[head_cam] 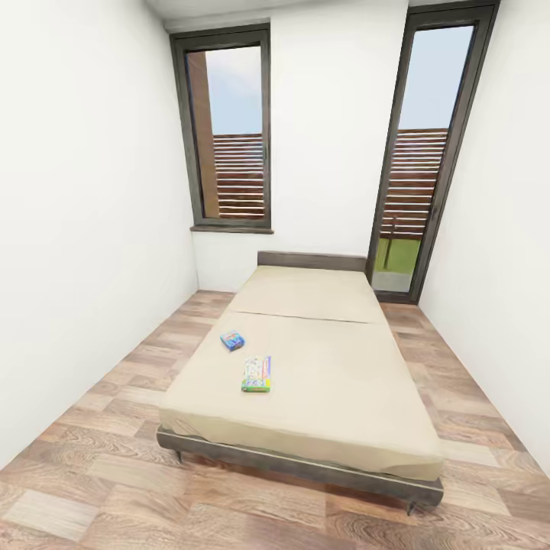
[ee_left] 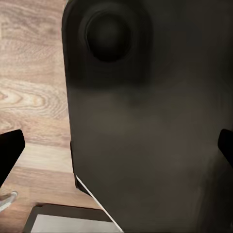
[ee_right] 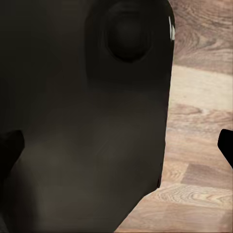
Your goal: Put all the toys in the child's room - the three board games (two on the bed and one on the table), the two jigsaw puzzles on the table, and the tennis ball on the table - inside the toy box on the table in the child's room.
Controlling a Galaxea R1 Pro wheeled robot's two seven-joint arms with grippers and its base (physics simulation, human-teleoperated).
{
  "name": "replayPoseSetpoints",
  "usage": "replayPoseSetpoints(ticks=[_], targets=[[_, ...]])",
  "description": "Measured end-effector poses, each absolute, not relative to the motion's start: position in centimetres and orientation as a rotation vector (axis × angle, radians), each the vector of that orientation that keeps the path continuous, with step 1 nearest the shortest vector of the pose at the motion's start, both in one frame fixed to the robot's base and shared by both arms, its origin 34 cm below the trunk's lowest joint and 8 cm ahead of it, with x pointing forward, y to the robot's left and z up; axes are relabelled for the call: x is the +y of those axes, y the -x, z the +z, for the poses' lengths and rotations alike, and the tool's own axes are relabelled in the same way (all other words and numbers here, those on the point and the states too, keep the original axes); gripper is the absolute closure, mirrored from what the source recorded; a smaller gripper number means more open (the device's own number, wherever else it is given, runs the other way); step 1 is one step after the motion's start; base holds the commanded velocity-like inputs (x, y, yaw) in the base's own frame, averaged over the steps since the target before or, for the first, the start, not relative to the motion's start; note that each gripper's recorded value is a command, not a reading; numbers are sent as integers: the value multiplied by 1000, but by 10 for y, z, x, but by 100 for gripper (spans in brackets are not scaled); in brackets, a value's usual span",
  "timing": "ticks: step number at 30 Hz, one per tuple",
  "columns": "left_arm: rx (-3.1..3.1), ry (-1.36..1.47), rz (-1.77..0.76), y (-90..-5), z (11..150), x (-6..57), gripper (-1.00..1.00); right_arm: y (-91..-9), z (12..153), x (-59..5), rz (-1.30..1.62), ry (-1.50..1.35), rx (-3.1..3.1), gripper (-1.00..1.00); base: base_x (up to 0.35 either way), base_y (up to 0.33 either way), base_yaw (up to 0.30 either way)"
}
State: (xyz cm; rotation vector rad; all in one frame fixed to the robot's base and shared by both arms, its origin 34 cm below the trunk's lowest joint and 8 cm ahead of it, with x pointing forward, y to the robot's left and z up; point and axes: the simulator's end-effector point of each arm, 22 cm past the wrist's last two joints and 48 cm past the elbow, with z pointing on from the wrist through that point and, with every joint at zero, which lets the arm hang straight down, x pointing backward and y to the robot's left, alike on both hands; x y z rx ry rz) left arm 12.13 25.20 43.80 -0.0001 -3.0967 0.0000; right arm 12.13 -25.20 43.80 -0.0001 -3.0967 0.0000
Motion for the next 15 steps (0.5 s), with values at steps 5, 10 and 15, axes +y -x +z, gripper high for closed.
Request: replayPoseSetpoints(ticks=[5,10,15], targets=[[-3092,-5,25,-115,438,241,-100,-124,438,-237,-27,-5,-3102,-100,0,0,0],[-3095,-6,28,-117,438,239,-100,-124,438,-227,-46,8,-3101,-100,0,0,0],[-3096,-6,25,-118,438,241,-100,-127,439,-215,-71,8,-3115,-100,0,0,0]])
